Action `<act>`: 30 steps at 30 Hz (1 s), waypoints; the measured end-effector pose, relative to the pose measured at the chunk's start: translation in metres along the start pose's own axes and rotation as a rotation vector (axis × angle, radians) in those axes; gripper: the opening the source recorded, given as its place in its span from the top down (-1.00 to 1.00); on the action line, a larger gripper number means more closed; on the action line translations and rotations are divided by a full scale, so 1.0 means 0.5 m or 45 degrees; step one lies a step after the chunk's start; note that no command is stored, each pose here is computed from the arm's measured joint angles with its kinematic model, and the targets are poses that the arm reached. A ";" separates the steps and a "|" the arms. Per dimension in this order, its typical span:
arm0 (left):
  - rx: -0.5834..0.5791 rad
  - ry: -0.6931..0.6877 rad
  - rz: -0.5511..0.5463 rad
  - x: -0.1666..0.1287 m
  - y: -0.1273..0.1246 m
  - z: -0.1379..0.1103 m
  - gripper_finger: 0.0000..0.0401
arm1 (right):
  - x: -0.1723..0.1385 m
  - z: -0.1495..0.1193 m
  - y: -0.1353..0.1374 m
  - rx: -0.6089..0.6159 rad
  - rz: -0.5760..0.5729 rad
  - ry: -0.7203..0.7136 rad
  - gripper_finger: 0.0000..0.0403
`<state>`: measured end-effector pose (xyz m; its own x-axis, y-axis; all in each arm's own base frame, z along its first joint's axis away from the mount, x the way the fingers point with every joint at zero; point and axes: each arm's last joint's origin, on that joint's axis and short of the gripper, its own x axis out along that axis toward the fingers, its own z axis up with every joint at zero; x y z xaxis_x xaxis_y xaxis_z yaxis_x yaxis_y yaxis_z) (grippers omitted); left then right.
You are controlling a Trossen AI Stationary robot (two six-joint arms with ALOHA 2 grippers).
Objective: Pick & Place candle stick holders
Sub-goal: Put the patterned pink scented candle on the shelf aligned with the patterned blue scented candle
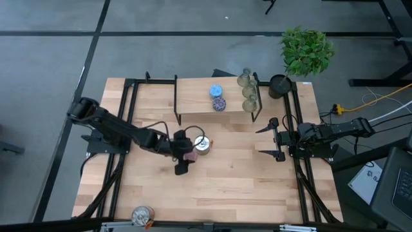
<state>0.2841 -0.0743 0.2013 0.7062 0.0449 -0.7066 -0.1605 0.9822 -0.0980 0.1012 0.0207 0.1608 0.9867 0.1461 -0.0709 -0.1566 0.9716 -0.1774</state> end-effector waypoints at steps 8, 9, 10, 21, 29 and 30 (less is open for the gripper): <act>0.029 -0.093 -0.043 -0.027 0.006 0.053 -0.43 | 0.000 0.000 0.000 0.000 0.000 0.000 -0.98; 0.030 -0.111 -0.045 -0.029 0.005 0.061 -0.43 | 0.000 0.000 0.000 0.000 0.000 0.001 -0.98; 0.035 -0.127 -0.046 -0.032 0.005 0.070 -0.43 | 0.000 0.000 0.000 0.000 0.000 0.000 -0.98; 0.185 -0.275 -0.055 -0.097 -0.010 0.177 -0.43 | 0.000 0.000 0.000 0.000 0.000 0.001 -0.98; 0.170 -0.307 0.064 -0.131 0.050 0.244 -0.43 | 0.000 0.000 0.000 0.000 0.000 0.000 -0.98; 0.160 -0.307 0.094 -0.134 0.065 0.251 -0.43 | 0.000 0.000 0.000 0.000 0.000 0.001 -0.98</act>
<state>0.3182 -0.0223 0.3336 0.8421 0.1442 -0.5197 -0.1412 0.9889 0.0455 0.1012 0.0207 0.1608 0.9867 0.1458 -0.0713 -0.1564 0.9716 -0.1774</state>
